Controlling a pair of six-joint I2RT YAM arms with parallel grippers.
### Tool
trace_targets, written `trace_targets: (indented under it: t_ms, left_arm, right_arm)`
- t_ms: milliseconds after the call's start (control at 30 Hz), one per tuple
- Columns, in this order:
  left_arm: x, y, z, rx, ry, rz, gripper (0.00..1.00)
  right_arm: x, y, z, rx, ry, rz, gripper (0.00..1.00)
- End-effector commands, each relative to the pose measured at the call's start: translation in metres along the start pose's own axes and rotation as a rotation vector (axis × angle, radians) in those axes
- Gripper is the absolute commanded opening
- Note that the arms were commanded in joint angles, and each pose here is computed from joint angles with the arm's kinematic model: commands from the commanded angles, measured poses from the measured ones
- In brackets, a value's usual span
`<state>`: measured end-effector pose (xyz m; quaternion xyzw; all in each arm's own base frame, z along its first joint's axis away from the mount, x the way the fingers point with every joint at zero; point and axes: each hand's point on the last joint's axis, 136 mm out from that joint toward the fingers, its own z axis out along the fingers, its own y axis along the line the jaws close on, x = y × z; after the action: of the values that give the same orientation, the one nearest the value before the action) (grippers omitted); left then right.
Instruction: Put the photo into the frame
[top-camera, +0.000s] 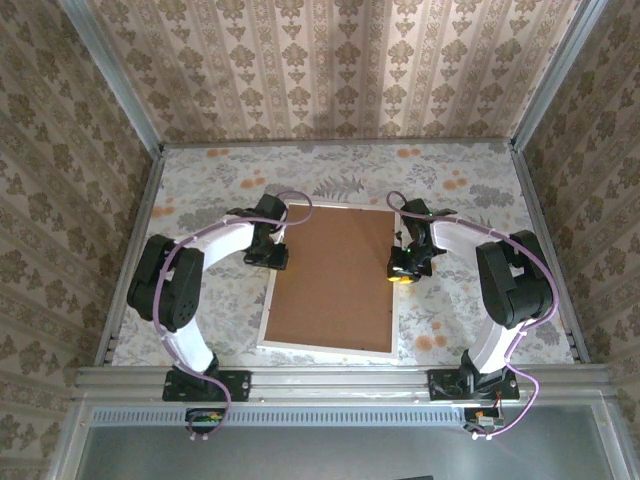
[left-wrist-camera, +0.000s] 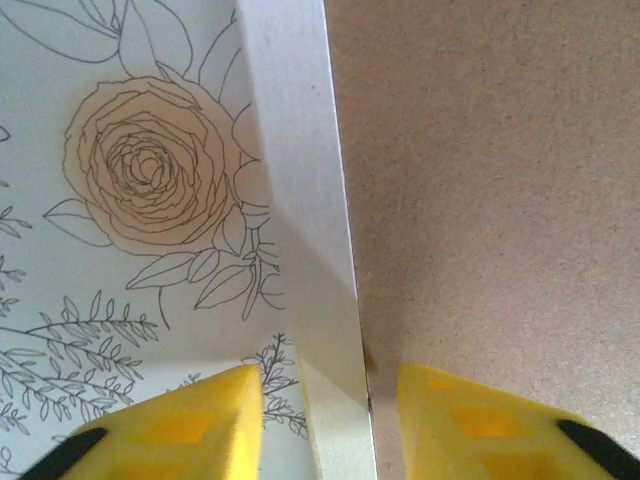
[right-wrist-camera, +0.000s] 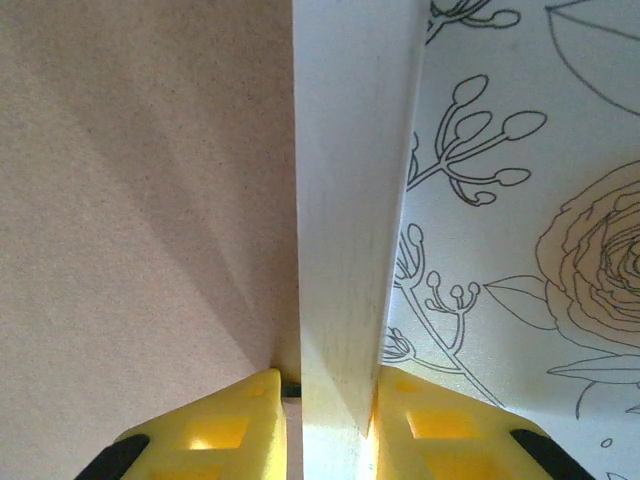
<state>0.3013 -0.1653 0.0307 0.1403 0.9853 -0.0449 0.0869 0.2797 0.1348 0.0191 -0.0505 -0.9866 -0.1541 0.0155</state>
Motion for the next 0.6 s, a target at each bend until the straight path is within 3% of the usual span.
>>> trace_targets:
  t_ms: [0,333,567]
  left_arm:
    - [-0.010,0.004,-0.018,-0.003,-0.030,-0.012,0.45]
    - [-0.060,0.019,-0.023,0.122,-0.135,-0.152,0.48]
    - [-0.095,0.031,-0.015,0.149,-0.156,-0.157,0.36]
  right_arm:
    - [-0.001,-0.008,0.014,0.028,0.020,-0.004,0.26]
    - [-0.007,-0.003,0.017,0.009,0.023,-0.016,0.28]
    - [-0.009,0.001,0.018,-0.006,0.026,-0.028,0.29]
